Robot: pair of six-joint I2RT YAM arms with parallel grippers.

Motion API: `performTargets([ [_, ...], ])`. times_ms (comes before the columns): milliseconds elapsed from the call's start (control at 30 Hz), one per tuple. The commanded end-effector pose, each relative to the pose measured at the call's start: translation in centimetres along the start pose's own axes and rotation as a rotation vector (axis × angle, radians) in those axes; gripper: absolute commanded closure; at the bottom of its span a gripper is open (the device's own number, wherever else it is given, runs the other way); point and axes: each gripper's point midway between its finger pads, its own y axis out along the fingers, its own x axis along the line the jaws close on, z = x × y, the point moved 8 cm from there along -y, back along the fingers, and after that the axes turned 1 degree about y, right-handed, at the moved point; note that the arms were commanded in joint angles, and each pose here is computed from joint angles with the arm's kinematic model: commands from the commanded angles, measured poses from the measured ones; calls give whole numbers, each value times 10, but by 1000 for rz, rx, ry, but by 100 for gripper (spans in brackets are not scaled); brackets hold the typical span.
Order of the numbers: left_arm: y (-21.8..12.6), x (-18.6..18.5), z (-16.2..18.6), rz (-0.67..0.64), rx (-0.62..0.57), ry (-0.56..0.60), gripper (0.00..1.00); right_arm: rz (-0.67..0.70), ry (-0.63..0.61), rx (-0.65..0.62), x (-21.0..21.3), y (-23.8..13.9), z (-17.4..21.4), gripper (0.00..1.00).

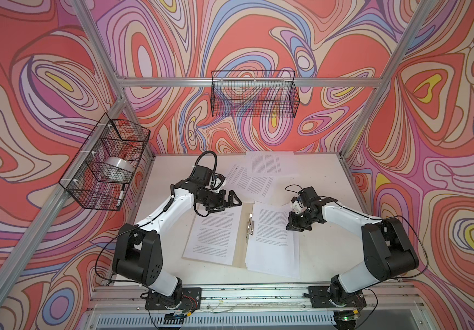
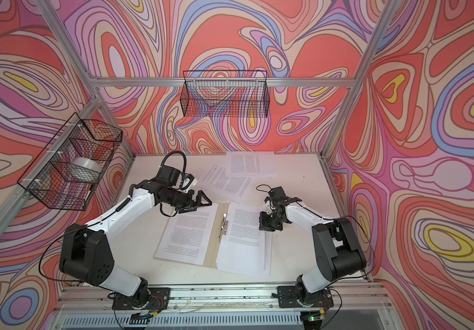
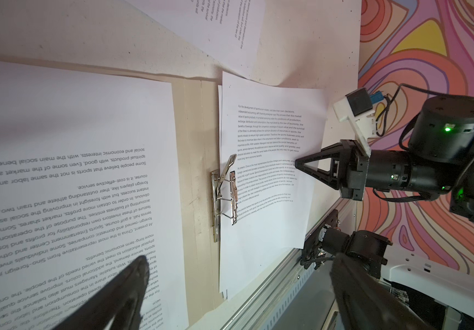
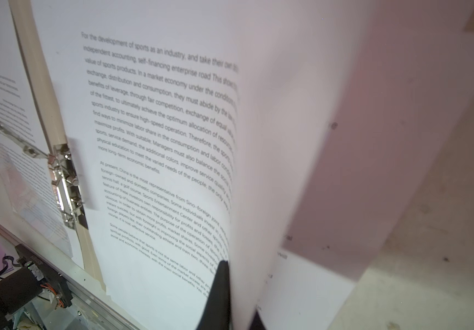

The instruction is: Put the files into the folder

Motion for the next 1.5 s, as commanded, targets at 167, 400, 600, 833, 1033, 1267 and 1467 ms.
performTargets([
  [167, 5, 3, 1, 4, 26, 0, 0, 31, 3, -50, 2, -3, -9, 66],
  [400, 12, 5, 4, -5, 47, -15, 0, 142, 120, -196, -5, -26, -9, 16],
  [600, 31, -8, 18, -16, 99, 0, 0, 131, 194, -199, -14, -11, -1, 2],
  [833, 66, -9, 35, -10, 173, -10, 0, 66, 228, -193, -15, 0, 3, 5],
  [1033, 97, -7, 45, -31, 235, -21, 0, -11, 253, -203, -10, 4, 1, 8],
  [1267, 119, -3, 51, -37, 266, -52, 0, -84, 276, -218, -1, 8, -13, 11],
  [1467, 132, 1, 54, -39, 284, -70, 0, -136, 267, -241, 8, 13, -33, 11],
])
